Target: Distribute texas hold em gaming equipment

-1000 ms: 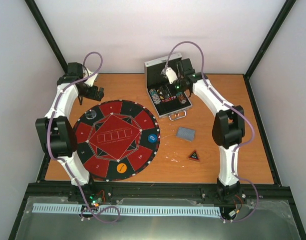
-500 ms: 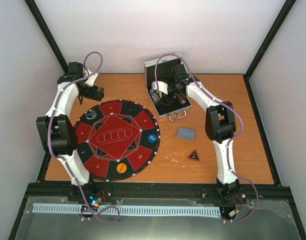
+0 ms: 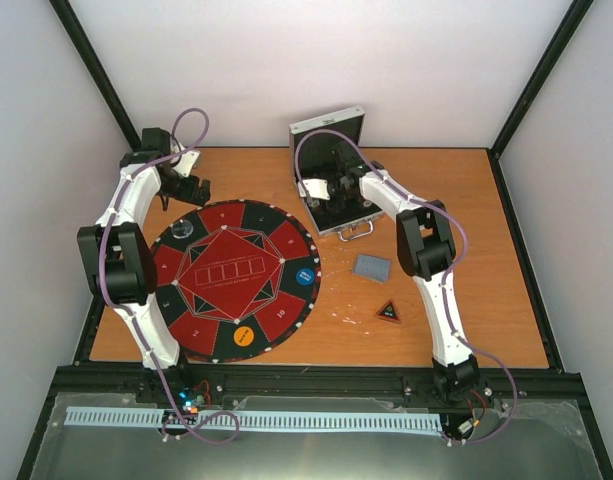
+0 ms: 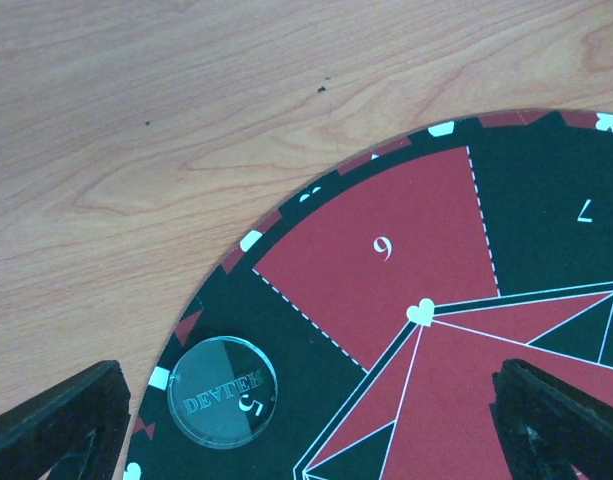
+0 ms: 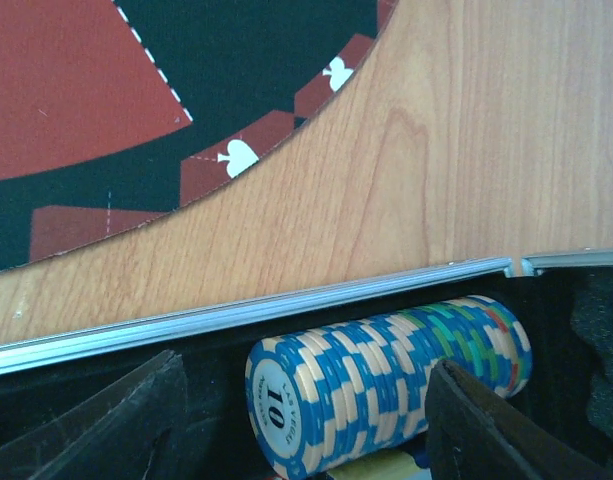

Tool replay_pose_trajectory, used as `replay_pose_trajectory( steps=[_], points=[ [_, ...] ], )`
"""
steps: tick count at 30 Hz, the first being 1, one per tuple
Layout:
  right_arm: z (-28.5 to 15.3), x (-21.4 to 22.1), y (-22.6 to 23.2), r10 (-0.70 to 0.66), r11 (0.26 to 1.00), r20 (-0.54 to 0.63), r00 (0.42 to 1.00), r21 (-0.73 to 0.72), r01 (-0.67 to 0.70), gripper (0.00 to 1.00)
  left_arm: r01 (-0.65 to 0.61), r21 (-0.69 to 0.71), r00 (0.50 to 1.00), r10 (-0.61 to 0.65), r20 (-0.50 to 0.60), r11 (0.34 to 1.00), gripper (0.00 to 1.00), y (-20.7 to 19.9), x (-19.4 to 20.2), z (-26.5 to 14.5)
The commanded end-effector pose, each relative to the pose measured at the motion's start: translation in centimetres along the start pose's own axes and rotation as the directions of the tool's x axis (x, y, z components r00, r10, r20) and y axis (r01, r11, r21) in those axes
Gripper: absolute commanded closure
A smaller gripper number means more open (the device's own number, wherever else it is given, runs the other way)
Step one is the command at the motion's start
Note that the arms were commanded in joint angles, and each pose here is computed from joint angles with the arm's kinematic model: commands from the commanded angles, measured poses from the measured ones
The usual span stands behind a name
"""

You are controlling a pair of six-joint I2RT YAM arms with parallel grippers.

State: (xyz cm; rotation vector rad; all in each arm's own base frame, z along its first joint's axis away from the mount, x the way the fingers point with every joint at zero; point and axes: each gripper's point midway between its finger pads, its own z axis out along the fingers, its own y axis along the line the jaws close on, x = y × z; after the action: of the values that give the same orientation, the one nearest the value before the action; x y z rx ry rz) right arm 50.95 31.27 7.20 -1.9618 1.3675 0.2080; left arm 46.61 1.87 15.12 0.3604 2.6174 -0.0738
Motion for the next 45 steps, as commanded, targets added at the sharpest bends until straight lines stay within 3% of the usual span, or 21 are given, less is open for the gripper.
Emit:
replay_pose_trajectory(
  steps=[1,12,35,45],
  points=[
    [0.8,0.5,-0.9,-0.054,0.998,-0.037,0.998,0.029,0.056,0.36,-0.023,-0.010,1.000,0.023,0.017,1.000,0.00,0.4,-0.9,-0.5],
    [1.7,2.1,-0.1,-0.111,0.994,-0.098,0.989,0.003,0.111,0.45,-0.029,-0.017,1.000,0.029,0.009,0.999,0.00,0.6,-0.7,-0.1],
    [1.1,2.3,3.3,-0.143,0.986,-0.135,0.980,-0.100,0.130,0.49,-0.030,-0.030,0.999,0.030,0.009,0.999,0.00,0.8,-0.6,-0.2],
    [1.0,1.3,2.1,-0.144,0.989,-0.108,0.984,-0.052,0.139,0.47,-0.033,-0.023,0.999,0.033,0.007,0.999,0.00,0.6,-0.4,0.0]
  ],
)
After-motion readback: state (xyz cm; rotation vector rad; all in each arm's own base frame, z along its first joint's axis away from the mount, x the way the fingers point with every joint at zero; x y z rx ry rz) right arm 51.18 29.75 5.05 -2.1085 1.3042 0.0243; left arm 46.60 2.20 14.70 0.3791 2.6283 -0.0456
